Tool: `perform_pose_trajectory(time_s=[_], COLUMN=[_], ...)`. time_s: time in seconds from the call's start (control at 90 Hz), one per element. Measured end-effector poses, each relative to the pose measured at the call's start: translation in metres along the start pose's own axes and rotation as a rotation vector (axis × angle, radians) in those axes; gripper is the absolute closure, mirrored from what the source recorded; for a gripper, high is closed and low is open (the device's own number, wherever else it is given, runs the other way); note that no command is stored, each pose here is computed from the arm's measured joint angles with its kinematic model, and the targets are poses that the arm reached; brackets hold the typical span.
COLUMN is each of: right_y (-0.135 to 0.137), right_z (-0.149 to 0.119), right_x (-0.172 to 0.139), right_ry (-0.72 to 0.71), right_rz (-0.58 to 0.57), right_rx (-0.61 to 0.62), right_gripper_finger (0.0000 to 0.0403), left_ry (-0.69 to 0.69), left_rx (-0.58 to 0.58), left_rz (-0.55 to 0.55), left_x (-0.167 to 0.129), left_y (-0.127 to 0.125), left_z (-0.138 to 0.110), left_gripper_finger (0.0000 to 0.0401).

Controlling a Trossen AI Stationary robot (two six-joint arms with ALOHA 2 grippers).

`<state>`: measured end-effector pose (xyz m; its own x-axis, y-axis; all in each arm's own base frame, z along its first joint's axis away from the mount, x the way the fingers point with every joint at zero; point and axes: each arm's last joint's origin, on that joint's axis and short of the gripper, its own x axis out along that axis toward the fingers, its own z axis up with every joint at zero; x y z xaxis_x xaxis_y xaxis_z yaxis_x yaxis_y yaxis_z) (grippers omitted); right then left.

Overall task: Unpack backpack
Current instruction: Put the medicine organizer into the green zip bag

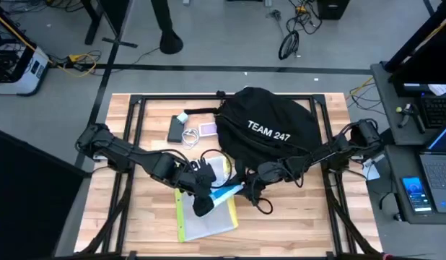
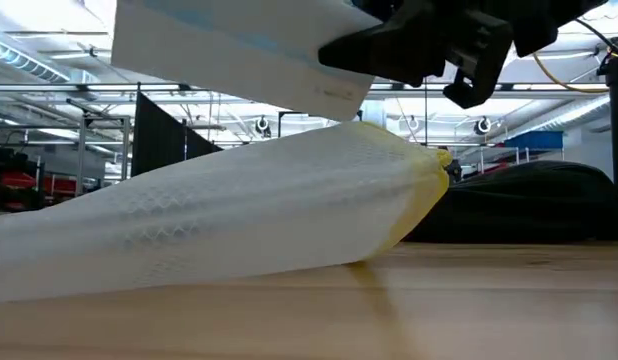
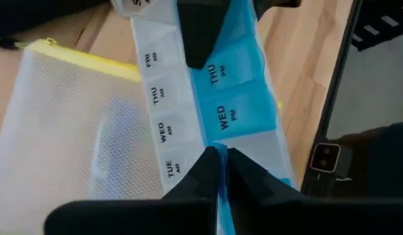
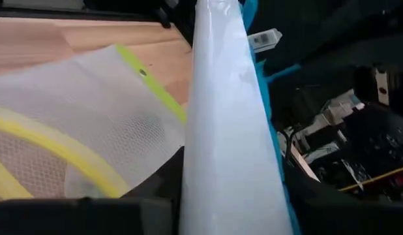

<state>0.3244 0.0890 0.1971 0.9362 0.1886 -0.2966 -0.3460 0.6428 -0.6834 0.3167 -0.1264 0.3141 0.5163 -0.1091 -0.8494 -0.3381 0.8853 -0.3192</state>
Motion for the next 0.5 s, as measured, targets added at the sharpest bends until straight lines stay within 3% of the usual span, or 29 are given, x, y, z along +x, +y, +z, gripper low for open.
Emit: perform_pose_trajectory(time_s=[0.144, 0.3, 0.5], right_y=[-0.003, -0.011, -0.020], right_z=[0.001, 0.002, 0.002], right_x=[-0.007, -0.028, -0.078], right_ry=[0.052, 0.211, 0.420], right_rz=[-0.013, -0.039, -0.011], right_rx=[0.049, 0.110, 0.424], right_gripper_finger=[0.0287, 0.0287, 0.0287], left_ry=[0.016, 0.055, 0.072], left_rx=[-0.007, -0.005, 0.073], left_rz=[0.036, 0.072, 0.102], left_x=[0.000, 0.000, 0.001], left_y=[0.006, 0.015, 0.030], left_z=[0.001, 0.004, 0.013], left_gripper_finger=[0.0384, 0.0318, 0.0231])
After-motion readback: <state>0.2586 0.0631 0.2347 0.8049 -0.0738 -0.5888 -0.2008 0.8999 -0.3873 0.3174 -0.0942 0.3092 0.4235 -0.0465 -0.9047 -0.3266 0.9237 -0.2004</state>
